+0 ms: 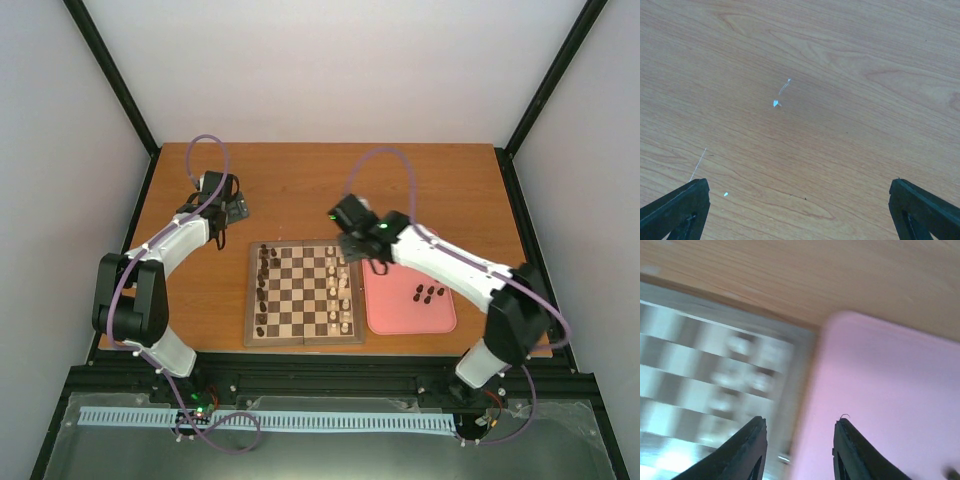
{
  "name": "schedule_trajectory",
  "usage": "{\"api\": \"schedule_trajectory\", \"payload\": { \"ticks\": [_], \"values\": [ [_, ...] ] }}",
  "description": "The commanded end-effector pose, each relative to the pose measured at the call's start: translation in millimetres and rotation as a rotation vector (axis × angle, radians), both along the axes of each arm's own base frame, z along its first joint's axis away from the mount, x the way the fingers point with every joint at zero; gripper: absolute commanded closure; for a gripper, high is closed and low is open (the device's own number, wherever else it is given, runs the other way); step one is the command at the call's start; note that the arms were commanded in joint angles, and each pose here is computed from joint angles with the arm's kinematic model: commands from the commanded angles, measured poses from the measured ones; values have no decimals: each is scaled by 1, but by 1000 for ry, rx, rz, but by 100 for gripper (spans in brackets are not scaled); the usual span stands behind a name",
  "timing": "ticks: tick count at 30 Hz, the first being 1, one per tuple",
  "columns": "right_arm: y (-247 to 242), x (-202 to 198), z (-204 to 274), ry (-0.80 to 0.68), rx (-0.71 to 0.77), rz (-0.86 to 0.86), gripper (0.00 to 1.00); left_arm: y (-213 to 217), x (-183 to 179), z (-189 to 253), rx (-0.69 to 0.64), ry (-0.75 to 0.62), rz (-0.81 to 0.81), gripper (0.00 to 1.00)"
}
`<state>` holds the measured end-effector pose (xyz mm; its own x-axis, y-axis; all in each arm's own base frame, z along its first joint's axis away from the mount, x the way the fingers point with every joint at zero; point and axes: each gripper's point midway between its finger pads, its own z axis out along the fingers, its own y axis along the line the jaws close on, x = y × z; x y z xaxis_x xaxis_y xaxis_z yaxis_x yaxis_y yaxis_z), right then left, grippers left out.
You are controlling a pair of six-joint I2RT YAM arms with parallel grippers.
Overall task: Set up the chess pieces on the board
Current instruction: Pick up the chess piece from the storage box.
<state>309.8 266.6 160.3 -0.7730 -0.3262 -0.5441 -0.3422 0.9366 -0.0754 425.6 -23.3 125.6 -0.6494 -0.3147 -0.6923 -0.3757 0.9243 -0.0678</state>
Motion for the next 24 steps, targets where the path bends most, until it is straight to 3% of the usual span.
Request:
{"api": "schedule_trajectory", "payload": {
  "ticks": [1, 7, 24],
  "values": [
    [-99, -9, -18, 29, -49, -261, 62, -4, 9, 12, 2, -24, -13, 0],
    [-172, -39, -74, 176, -67, -422, 62, -4, 9, 11, 3, -19, -14, 0],
    [-195, -45, -122, 276, -57, -468, 63, -3, 8, 10, 4, -17, -12, 0]
  ]
}}
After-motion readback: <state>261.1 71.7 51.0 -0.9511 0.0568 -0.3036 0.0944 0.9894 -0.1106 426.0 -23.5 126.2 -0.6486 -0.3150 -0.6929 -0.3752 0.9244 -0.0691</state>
